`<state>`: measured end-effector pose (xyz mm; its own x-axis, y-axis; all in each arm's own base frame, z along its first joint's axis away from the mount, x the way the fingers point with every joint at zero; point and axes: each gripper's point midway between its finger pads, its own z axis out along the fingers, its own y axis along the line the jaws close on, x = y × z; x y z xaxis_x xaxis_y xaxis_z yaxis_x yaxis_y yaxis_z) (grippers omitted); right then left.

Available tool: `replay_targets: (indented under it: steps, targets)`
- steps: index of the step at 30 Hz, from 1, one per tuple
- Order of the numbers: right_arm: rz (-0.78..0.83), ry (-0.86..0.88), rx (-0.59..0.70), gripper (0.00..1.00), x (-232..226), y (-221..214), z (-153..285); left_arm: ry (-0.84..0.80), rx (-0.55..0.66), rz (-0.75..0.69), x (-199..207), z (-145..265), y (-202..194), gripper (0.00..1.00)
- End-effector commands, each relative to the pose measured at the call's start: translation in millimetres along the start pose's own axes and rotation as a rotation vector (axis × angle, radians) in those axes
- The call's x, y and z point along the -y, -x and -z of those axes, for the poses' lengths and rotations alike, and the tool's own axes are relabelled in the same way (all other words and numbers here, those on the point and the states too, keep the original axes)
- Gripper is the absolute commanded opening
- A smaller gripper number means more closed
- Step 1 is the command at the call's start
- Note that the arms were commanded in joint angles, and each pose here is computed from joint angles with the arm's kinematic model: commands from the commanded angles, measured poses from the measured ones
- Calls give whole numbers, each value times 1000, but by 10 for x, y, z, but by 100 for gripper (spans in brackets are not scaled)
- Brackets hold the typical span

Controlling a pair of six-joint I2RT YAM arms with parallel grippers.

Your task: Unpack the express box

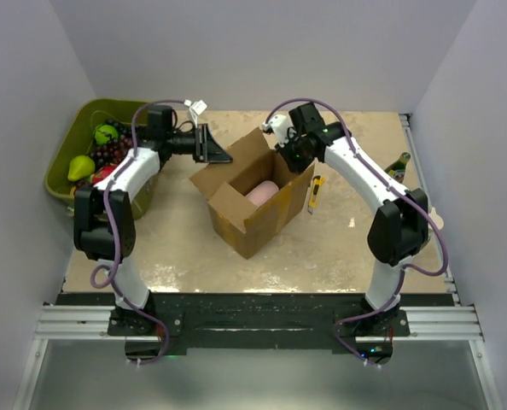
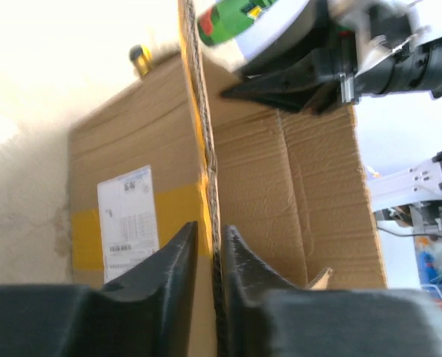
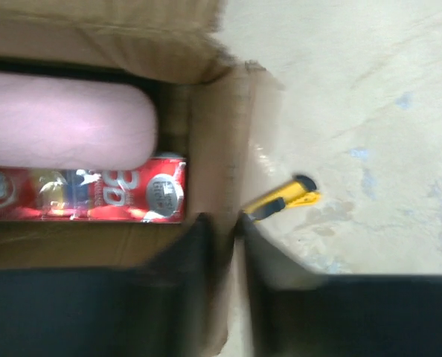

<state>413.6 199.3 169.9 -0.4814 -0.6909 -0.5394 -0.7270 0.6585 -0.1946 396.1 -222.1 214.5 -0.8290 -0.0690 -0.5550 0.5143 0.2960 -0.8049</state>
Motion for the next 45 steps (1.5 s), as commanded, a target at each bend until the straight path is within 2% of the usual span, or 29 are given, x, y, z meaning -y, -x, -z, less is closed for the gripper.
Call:
replay_targets:
  steps: [1,4,5,6,7,8,9,10,11,12,13,15,16,18,19,20,21,23,25,26,28,30,33,35,37,38,43,44,45]
  targets:
    - [-12,142,-22,0,-250,-98,-50,65,27,-507,510,261,493,42]
    - [-7,142,1,0,-242,-39,-15,103,103,-903,1055,525,710,57]
    - [-6,141,3,0,-238,-33,-19,108,124,-997,1221,577,741,63]
    - [-4,133,6,0,-214,-21,-5,112,152,-1105,1525,684,752,75]
    - [0,129,6,0,-209,-15,-6,98,138,-1242,1667,675,730,81]
    - [2,126,1,0,-197,-24,-15,77,110,-1315,1785,658,661,88]
    - [6,123,9,0,-185,2,-8,65,19,-1306,1851,651,483,91]
    - [13,125,10,0,-187,14,-15,4,-65,-1475,1935,498,328,91]
    - [12,126,10,0,-179,22,-27,-24,-143,-1500,1917,436,185,92]
    - [14,123,19,0,-168,63,-18,-61,-264,-1442,1833,411,-50,92]
    - [14,124,23,0,-167,80,-19,-129,-318,-1493,1874,301,-203,92]
    - [14,116,32,0,-134,123,-20,-136,-378,-1452,1745,175,-301,89]
    - [14,113,34,0,-130,137,-24,-123,-374,-1377,1724,120,-321,88]
    - [15,101,46,0,-97,179,8,-83,-334,-1344,1606,-12,-207,80]
    - [14,97,49,0,-87,189,10,-64,-314,-1281,1597,-39,-186,78]
    - [14,93,54,0,-79,203,24,-29,-272,-1300,1569,-106,-52,75]
    - [14,90,59,0,-72,221,40,-7,-256,-1203,1526,-139,-76,74]
    - [9,85,63,0,-68,234,45,-51,-223,-1145,1592,-200,-80,74]
    - [7,82,67,0,-58,242,61,-164,-251,-1109,1669,-259,-204,76]
    - [8,77,64,0,-54,242,57,-220,-300,-1026,1624,-300,-360,77]
    - [13,72,64,0,-41,246,57,-263,-344,-1014,1648,-359,-460,77]
    - [13,69,68,0,-28,269,46,-224,-417,-934,1431,-449,-583,73]
    - [8,65,74,0,-10,296,48,-160,-440,-887,1173,-560,-628,62]
    - [8,63,77,0,-9,310,44,-107,-400,-962,1110,-590,-518,60]
    - [5,66,78,0,-13,317,38,-50,-393,-972,943,-598,-554,59]
    - [4,66,81,0,-14,324,51,-2,-356,-1033,915,-598,-442,59]
    - [3,66,81,0,-7,321,34,20,-441,-1143,649,-600,-595,58]
    - [4,63,80,0,-1,318,34,-10,-498,-1107,599,-576,-737,57]
    - [4,62,81,0,2,325,34,-54,-509,-1198,656,-568,-679,57]
